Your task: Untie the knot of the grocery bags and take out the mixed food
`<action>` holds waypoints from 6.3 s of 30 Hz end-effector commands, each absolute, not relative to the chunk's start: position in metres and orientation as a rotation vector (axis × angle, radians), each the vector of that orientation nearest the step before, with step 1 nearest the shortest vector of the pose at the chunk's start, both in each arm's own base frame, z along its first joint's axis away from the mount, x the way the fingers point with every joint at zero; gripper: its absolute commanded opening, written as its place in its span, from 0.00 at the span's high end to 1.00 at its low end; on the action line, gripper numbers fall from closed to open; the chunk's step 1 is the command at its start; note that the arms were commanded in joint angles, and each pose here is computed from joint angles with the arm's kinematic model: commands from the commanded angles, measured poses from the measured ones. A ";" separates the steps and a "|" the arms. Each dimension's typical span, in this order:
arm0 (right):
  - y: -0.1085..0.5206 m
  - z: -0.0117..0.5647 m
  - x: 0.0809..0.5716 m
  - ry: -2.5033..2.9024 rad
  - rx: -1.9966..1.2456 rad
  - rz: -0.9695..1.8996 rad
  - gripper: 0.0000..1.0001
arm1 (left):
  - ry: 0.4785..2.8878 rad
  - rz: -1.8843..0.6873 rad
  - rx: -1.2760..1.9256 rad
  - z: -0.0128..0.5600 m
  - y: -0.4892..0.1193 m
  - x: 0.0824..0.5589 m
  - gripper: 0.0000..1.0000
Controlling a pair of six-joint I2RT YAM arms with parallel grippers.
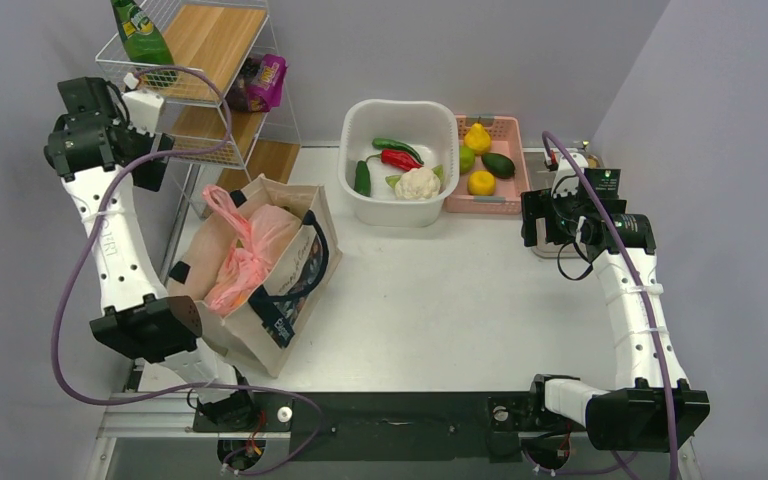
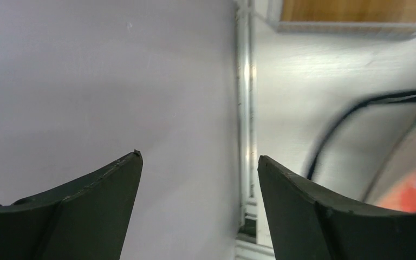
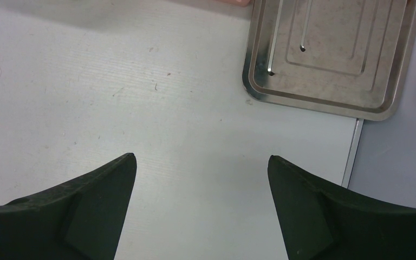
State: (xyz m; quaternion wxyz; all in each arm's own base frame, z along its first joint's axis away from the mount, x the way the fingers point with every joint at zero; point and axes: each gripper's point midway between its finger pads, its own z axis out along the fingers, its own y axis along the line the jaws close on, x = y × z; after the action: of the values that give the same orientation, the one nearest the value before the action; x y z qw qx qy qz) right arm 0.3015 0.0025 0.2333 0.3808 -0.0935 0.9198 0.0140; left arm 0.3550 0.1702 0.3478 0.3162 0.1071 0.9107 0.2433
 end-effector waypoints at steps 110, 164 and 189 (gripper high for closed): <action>-0.004 0.223 0.269 2.342 -0.137 0.069 0.17 | 2.725 0.488 0.908 0.071 0.058 0.265 1.00; 0.064 0.246 0.271 2.227 -0.501 0.334 0.12 | 1.742 -0.817 1.268 0.321 -0.290 0.234 0.22; 0.243 0.158 0.218 1.775 -1.413 0.341 0.42 | 1.607 -0.722 1.252 0.280 -0.190 0.228 0.26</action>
State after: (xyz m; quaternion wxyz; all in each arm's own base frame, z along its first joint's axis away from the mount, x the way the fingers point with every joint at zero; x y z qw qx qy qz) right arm 0.2092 0.2395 0.1631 0.3809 -0.5309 0.7383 0.1674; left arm 0.2427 -0.1928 0.2778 0.4501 0.4405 0.7087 -0.3182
